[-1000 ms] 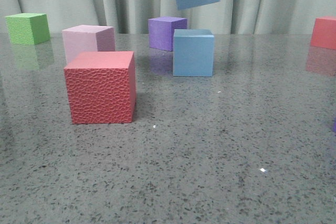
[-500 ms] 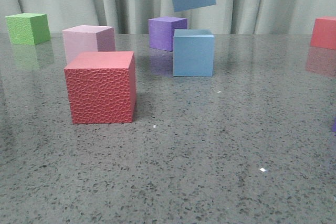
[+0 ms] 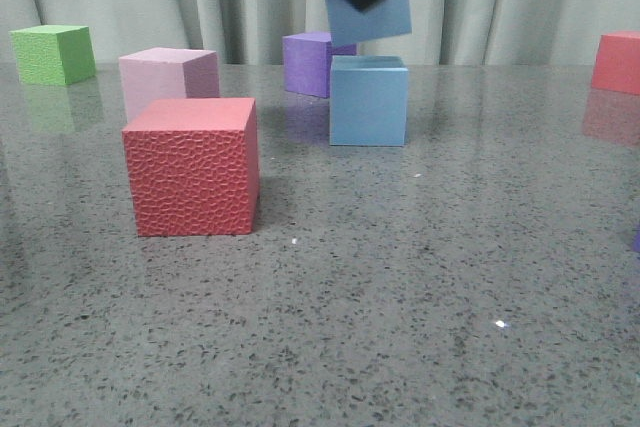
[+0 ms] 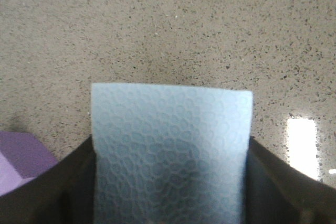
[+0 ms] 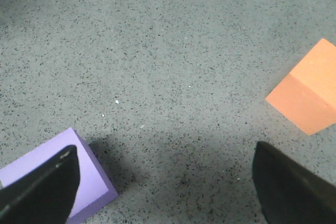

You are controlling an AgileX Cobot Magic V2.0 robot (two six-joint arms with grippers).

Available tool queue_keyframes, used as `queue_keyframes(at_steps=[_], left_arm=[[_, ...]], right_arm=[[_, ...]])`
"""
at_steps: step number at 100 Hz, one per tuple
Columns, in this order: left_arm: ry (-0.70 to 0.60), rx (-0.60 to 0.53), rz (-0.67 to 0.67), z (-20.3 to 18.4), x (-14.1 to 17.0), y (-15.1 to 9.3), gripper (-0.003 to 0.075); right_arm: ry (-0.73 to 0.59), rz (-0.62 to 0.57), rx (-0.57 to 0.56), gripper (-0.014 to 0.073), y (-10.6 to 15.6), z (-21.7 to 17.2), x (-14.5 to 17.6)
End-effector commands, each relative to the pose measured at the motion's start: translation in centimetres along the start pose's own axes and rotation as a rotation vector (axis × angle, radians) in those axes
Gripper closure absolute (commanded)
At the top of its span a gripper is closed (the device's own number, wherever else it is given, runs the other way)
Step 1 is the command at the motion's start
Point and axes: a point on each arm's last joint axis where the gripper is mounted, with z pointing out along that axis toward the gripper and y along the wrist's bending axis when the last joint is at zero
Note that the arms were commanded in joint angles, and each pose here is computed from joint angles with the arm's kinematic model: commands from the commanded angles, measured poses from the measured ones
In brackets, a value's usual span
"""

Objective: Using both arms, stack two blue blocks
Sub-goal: 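Position the held blue cube above the placed blue cube, then lower the held cube onto the placed blue cube and align it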

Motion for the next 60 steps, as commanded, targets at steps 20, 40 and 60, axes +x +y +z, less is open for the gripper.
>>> queue_keyframes(at_steps=[20,40,60], left_arm=[[-0.085,-0.055,0.048,-2.53,-1.77,-0.24,0.0509],[-0.085,-0.056,0.060,-2.53,-1.77,-0.24,0.0509],[-0.085,-0.057,0.077,-2.53,-1.77,-0.24,0.0509]], right_arm=[[-0.088,-0.016,0.007,-0.0059,-0.15,-0.67,-1.09],[-0.089,-0.016,0.007,-0.0059,-0.15,-0.67,-1.10],[-0.092,-0.016,0.006,-0.0059,-0.14,-0.67,-1.13]])
